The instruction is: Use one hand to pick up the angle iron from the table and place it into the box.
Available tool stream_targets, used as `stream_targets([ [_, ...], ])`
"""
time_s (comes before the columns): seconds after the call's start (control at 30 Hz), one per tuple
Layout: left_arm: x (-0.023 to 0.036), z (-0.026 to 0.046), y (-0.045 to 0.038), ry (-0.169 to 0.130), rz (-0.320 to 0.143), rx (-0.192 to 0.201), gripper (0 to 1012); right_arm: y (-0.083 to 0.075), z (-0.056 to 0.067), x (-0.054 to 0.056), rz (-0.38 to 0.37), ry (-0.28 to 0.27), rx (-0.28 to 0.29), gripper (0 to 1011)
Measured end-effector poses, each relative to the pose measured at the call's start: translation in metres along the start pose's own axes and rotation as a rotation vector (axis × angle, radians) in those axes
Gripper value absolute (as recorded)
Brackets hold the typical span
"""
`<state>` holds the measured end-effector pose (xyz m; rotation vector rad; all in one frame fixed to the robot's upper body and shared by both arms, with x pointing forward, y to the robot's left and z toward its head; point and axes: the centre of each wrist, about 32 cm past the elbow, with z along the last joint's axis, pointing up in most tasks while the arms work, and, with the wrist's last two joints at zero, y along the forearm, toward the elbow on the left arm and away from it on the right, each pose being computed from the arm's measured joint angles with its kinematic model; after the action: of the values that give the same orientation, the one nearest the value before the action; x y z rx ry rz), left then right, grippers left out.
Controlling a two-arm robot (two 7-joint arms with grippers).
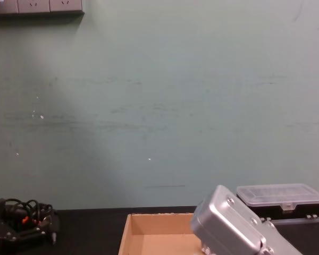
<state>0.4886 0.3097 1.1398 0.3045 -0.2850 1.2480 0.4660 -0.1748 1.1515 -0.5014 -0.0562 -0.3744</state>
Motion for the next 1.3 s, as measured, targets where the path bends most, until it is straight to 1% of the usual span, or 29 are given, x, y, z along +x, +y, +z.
stream_targets([
  [0.1, 0.0, 0.0, 0.0, 0.0, 0.0, 0.0, 1000, 0.001, 0.0, 0.0, 0.0, 0.001, 0.001, 786],
  [0.13, 0.0, 0.0, 0.0, 0.0, 0.0, 0.0, 1000, 0.001, 0.0, 0.0, 0.0, 0.002, 0.001, 734],
  [0.2, 0.0, 0.0, 0.0, 0.0, 0.0, 0.0, 1000, 0.001, 0.0, 0.0, 0.0, 0.002, 0.001, 695],
  [0.23, 0.0, 0.0, 0.0, 0.0, 0.0, 0.0, 1000, 0.001, 0.0, 0.0, 0.0, 0.002, 0.001, 653],
  [0.27, 0.0, 0.0, 0.0, 0.0, 0.0, 0.0, 1000, 0.001, 0.001, 0.0, 0.001, 0.002, 0.0, 653],
  [0.3, 0.0, 0.0, 0.0, 0.0, 0.0, 0.0, 1000, 0.001, 0.001, 0.0, 0.001, 0.002, 0.0, 622],
  [0.37, 0.0, 0.0, 0.0, 0.0, 0.0, 0.0, 1000, 0.001, 0.001, 0.0, 0.002, 0.002, 0.001, 509],
  [0.43, 0.0, 0.0, 0.0, 0.0, 0.0, 0.0, 1000, 0.001, 0.001, 0.001, 0.003, 0.002, 0.002, 477],
  [0.47, 0.0, 0.0, 0.0, 0.0, 0.0, 0.0, 1000, 0.001, 0.001, 0.001, 0.003, 0.002, 0.002, 446],
  [0.5, 0.0, 0.0, 0.0, 0.0, 0.0, 0.0, 1000, 0.001, 0.001, 0.001, 0.004, 0.002, 0.002, 390],
  [0.6, 0.0, 0.0, 0.0, 0.0, 0.0, 0.0, 1000, 0.0, 0.002, 0.001, 0.007, 0.001, 0.003, 330],
  [0.63, 0.0, 0.0, 0.0, 0.0, 0.0, 0.0, 1000, 0.0, 0.002, 0.001, 0.008, 0.001, 0.003, 273],
  [0.73, 0.0, 0.0, 0.0, 0.0, 0.0, 0.0, 1000, -0.001, 0.002, 0.0, 0.011, 0.002, 0.003, 205],
  [0.8, 0.0, 0.0, 0.0, 0.0, 0.0, 0.0, 1000, -0.002, 0.002, 0.0, 0.013, 0.003, 0.003, 112],
  [0.9, 0.0, 0.0, 0.0, 0.0, 0.0, 0.0, 1000, -0.003, 0.002, 0.0, 0.018, 0.002, 0.003, 74],
  [1.2, 0.0, 0.0, 0.0, 0.0, 0.0, 0.0, 1000, -0.008, 0.004, 0.001, 0.014, -0.001, 0.005, 74],
  [1.3, 0.0, 0.0, 0.0, 0.0, 0.0, 0.0, 1000, -0.013, 0.009, 0.002, 0.001, -0.001, 0.021, 74],
])
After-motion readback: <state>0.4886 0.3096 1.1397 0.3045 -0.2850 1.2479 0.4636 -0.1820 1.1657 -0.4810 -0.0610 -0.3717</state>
